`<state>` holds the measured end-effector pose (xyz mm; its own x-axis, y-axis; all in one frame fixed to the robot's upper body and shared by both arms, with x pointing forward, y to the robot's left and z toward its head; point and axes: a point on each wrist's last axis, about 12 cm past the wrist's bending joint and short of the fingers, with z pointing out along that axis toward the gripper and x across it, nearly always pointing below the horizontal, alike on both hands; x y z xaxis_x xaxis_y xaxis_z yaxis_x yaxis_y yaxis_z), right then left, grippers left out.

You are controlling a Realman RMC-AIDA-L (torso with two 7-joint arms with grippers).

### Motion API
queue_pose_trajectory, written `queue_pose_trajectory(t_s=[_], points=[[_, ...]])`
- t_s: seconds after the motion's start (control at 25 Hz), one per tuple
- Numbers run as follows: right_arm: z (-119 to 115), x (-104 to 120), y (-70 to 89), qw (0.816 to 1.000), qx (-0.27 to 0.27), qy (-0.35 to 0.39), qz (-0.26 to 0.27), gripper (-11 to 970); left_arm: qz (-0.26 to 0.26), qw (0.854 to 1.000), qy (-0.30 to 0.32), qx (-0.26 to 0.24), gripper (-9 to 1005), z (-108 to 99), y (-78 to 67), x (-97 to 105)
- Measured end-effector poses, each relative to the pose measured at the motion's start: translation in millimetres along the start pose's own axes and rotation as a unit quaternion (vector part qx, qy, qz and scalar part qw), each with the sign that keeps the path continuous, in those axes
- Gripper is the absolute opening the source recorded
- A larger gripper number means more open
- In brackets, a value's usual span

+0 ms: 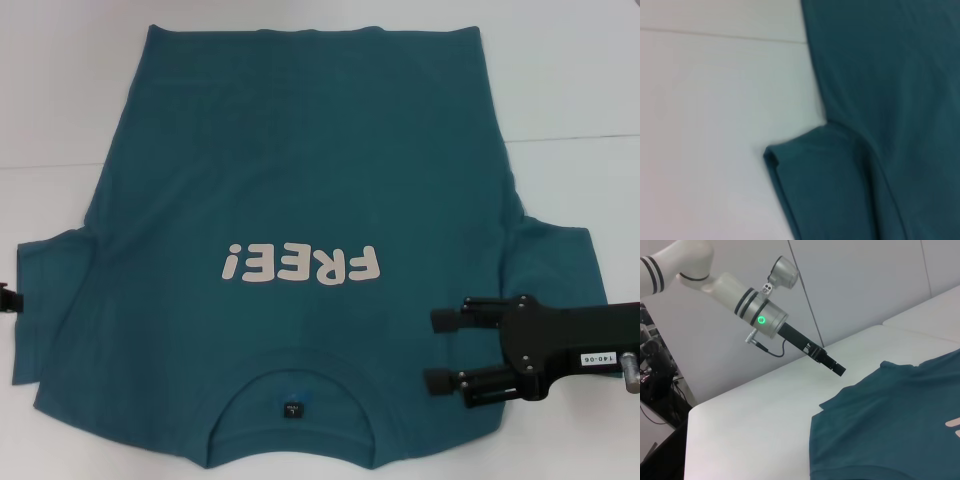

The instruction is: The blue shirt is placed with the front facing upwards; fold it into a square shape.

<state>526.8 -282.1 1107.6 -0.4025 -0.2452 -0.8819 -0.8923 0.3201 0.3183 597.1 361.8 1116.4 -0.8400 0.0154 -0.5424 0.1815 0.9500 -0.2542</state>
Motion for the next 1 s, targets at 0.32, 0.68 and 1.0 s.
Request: queue_pose_trajectory(t_s=[0.32,0.68,1.0], points=[[0,0,-0.1,1.000,0.000,0.002,0.000,923,-0.045,0.999,0.001,-0.008,151,5,1.2,1],[1,1,0.6,1.000,-0.002,0.002,0.000,923,-0.055,0.998,-0.008,-0.017,451,14,4.0,0],[1,0,0.3,1.000,-0.003,0.003,-0.001,922,-0.063,0.998,-0.002,-0.022,764,23,6.0,5]])
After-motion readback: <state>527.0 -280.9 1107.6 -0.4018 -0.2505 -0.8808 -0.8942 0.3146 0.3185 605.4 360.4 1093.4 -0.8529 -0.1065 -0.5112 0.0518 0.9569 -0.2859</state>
